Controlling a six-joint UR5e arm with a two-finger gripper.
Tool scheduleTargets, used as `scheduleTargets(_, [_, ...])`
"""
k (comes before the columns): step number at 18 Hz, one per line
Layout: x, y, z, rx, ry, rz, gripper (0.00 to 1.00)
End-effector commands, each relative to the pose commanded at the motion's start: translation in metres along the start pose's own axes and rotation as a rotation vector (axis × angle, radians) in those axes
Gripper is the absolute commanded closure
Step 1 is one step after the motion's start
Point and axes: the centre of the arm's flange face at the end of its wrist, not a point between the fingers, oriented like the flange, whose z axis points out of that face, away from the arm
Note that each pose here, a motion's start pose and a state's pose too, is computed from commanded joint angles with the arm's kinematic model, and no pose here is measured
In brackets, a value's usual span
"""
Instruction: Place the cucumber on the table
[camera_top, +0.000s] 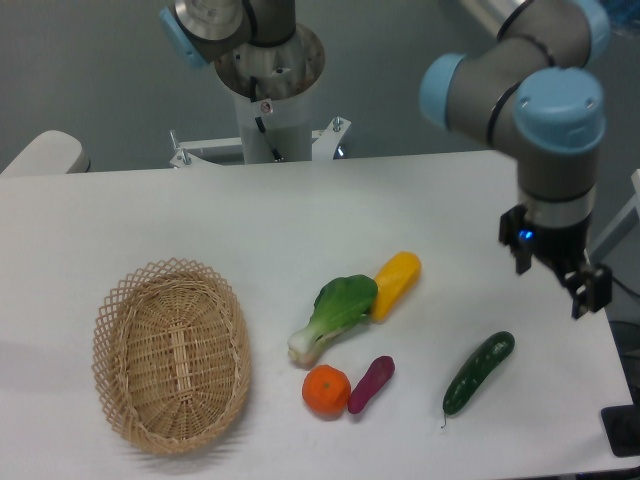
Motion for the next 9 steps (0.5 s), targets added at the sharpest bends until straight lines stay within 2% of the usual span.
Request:
scheduleTargets(3, [0.009,0.025,0.002,0.027,0.027,0.063,0.00])
scheduleTargets(9, [0.014,0.012,0.003,0.034,0.030,0.061,0.00])
